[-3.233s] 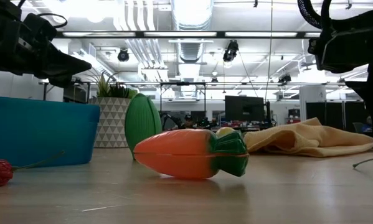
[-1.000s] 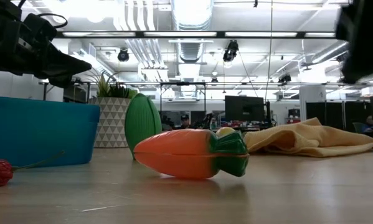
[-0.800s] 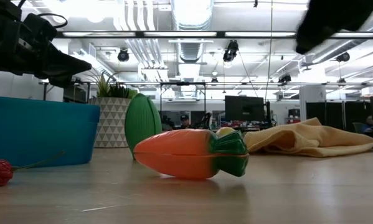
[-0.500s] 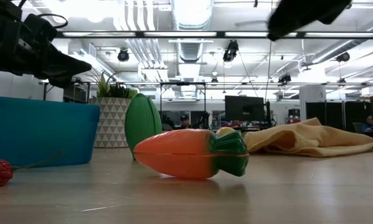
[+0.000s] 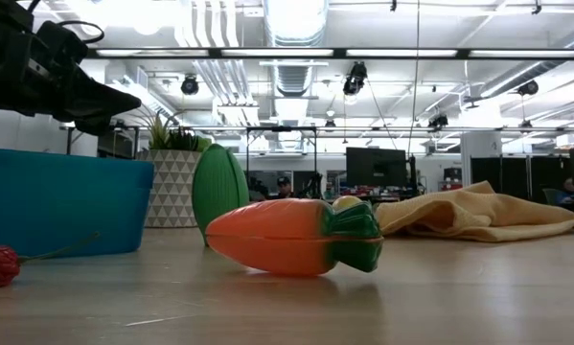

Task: Pick and placing Produce into tupperware
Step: Put the black cherry into the blue bin, then put the red strawberry into the blue bin

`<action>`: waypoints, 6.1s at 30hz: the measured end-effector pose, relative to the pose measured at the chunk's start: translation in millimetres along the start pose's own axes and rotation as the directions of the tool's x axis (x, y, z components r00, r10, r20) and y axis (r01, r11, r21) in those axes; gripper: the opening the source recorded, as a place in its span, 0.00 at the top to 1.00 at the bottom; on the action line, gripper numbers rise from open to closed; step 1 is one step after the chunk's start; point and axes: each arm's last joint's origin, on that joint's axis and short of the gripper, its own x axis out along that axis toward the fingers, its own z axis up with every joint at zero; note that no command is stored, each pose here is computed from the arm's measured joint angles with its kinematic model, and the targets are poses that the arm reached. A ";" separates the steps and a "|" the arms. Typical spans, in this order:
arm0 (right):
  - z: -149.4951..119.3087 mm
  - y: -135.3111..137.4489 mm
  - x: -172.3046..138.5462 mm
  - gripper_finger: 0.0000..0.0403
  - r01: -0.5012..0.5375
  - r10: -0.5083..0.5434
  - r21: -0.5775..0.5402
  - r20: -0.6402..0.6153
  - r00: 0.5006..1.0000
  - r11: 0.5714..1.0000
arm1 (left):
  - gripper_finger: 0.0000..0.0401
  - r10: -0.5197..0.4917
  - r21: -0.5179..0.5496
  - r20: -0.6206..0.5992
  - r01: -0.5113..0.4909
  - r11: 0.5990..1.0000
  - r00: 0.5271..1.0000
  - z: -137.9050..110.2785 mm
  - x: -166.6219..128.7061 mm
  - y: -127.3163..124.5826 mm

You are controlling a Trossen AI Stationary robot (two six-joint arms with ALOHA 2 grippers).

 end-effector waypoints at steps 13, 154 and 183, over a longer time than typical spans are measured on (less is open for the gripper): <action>34.5 -2.9 -7.0 0.74 -0.110 0.159 -0.223 0.213 0.964 0.969 | 1.00 0.000 -0.002 0.000 0.000 1.000 1.000 0.0 0.0 0.0; 33.2 -174.3 172.1 0.64 -0.213 0.198 -0.069 -0.180 0.964 0.975 | 1.00 -0.001 0.003 -0.026 0.001 1.000 1.000 -2.3 1.1 -0.2; 88.6 -185.4 143.4 0.66 -0.124 0.158 -0.217 0.149 0.976 0.968 | 1.00 -0.001 0.005 -0.024 0.001 1.000 1.000 -2.1 1.0 -0.1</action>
